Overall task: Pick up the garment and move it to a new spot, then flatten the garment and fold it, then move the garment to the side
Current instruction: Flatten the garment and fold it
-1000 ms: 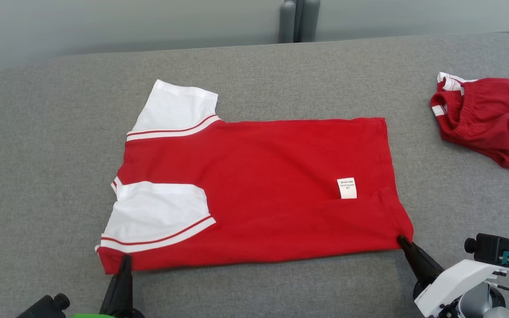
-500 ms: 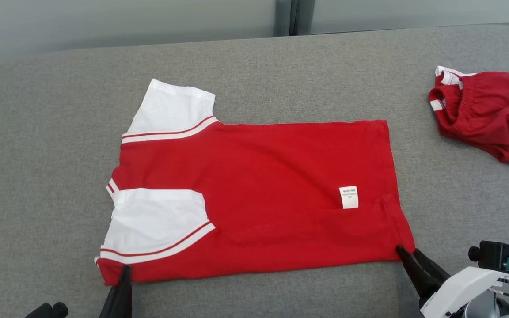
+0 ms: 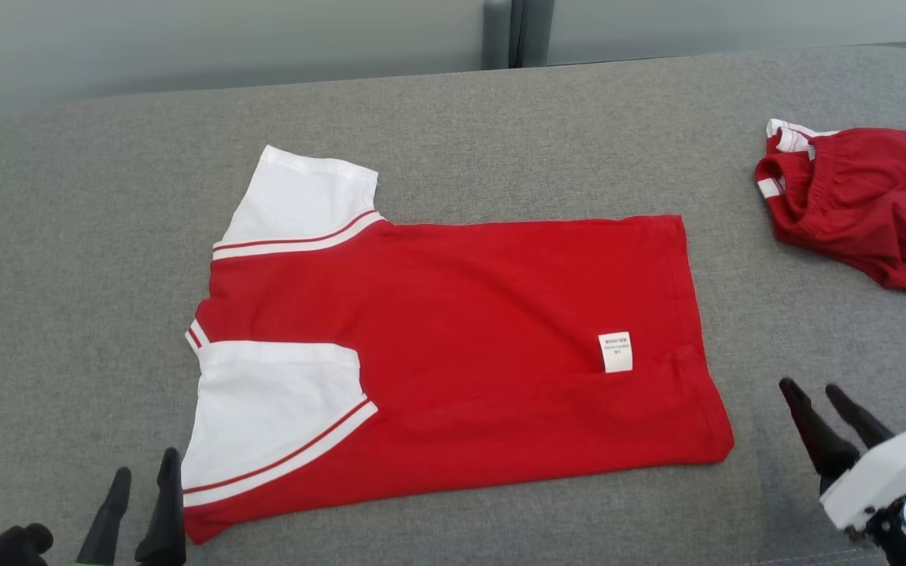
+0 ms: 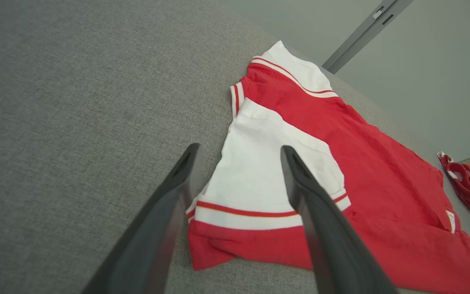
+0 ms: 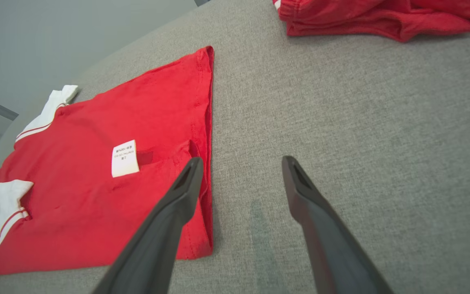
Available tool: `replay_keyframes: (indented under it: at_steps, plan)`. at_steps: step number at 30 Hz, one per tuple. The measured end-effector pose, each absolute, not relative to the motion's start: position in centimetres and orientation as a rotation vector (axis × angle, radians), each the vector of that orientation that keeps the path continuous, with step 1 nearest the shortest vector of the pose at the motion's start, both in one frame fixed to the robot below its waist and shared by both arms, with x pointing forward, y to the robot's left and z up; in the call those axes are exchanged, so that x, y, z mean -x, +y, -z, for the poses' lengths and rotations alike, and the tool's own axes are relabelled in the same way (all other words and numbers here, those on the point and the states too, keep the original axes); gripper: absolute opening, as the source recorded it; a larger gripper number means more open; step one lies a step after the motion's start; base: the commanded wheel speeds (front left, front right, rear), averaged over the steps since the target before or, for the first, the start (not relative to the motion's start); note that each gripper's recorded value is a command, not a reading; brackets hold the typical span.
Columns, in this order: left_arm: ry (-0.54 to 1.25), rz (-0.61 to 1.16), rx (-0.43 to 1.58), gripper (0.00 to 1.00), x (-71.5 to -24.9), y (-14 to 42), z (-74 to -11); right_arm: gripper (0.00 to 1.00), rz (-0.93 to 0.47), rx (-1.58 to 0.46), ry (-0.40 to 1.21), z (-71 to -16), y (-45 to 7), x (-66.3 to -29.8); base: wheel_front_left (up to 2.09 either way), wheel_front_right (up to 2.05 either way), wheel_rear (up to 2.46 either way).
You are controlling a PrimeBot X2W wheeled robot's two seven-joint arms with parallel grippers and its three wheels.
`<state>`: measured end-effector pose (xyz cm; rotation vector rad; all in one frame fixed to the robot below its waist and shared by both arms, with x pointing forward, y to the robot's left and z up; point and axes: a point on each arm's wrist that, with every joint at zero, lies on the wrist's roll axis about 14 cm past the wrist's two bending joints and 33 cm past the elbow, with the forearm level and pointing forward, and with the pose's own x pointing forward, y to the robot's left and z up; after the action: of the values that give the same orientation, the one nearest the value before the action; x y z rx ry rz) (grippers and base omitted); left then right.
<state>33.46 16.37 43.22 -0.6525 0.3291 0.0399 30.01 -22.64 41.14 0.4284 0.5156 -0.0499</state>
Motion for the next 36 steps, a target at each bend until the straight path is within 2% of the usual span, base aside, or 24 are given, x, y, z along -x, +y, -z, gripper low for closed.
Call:
replay_keyframes:
  at_steps: [7,14,20,29,36]
  plan:
    - [0.253,0.092,0.517,1.00,-36.9,14.9,-46.0,1.00,-0.020,-0.274,0.353,-46.3,-23.8,-36.0,0.00,0.00,0.00]
    - [0.195,0.235,0.421,1.00,-41.2,11.6,-48.4,1.00,-0.099,-0.173,0.366,-46.7,-22.5,-40.0,0.00,0.00,0.00]
    - [0.191,0.287,0.410,1.00,-43.3,9.7,-48.8,1.00,-0.144,-0.157,0.406,-45.6,-20.8,-42.8,0.00,0.00,0.00]
    - [0.211,0.326,0.462,1.00,-46.4,6.5,-47.8,1.00,-0.111,-0.130,0.555,-40.2,-21.1,-45.7,0.00,0.00,0.00]
    - [0.233,0.269,0.457,1.00,-47.1,7.7,-46.1,1.00,-0.133,-0.151,0.607,-37.6,-19.4,-47.4,0.00,0.00,0.00]
